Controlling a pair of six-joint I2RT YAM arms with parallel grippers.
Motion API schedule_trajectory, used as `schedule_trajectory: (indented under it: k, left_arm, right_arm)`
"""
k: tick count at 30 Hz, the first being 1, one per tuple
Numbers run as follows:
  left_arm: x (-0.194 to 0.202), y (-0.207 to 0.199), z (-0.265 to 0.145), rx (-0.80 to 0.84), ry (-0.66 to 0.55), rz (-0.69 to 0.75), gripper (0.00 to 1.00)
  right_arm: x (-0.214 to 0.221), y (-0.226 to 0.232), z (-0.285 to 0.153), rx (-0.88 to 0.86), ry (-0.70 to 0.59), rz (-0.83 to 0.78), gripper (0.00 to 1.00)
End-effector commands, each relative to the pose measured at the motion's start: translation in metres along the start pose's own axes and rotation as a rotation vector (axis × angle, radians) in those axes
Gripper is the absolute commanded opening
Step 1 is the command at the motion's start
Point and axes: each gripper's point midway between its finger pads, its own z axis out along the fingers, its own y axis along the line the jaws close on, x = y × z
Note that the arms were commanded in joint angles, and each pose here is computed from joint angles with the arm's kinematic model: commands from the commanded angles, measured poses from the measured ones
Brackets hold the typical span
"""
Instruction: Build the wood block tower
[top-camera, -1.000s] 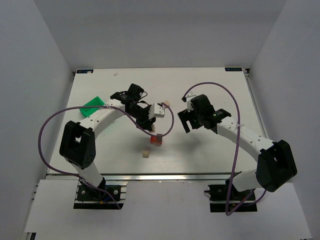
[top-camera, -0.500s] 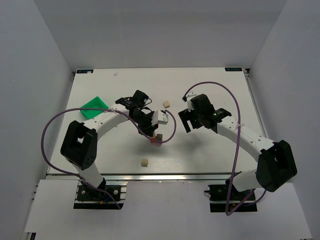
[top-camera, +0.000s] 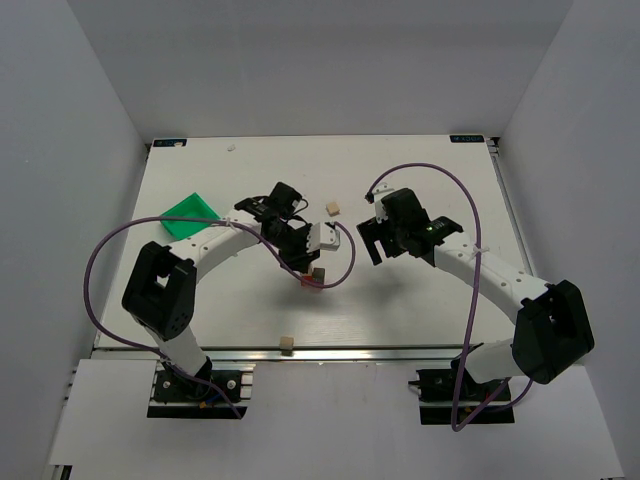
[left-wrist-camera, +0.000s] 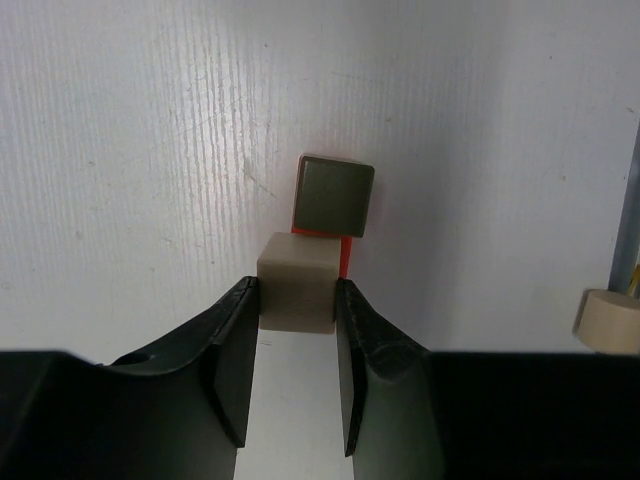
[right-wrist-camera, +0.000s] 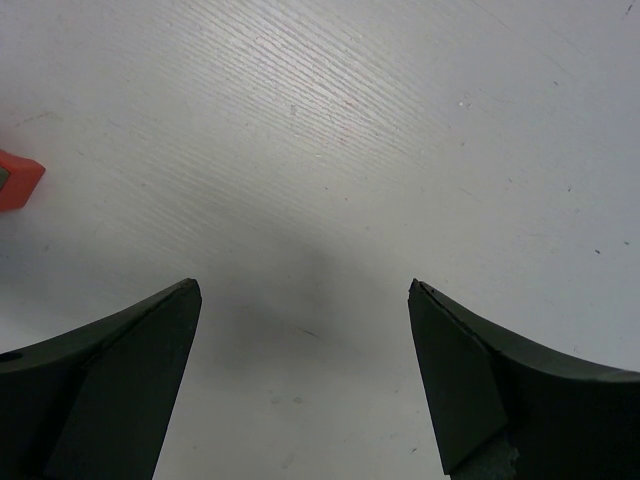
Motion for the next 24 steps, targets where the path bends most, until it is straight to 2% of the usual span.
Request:
schedule_trajectory:
  k: [1,22,24]
  left_arm:
    - [-0.003,-0.003,0.002,-0.007,-0.002,0.011,0.00]
    - [0.004,-0.006,0.014,0.001,0.053,0.019,0.00]
    - [0.004,-0.008,0.014,0.011,0.053,0.015,0.03]
  right_arm:
    - [-0.019,-0.005,-0.011,0.018,-0.052,0.020,0.89]
    - [-0.018,-0.006,-0.011,0.027,-0.046,0.018,0.89]
    - [-0.017,-0.006,-0.010,0.027,-0.045,0.018,0.89]
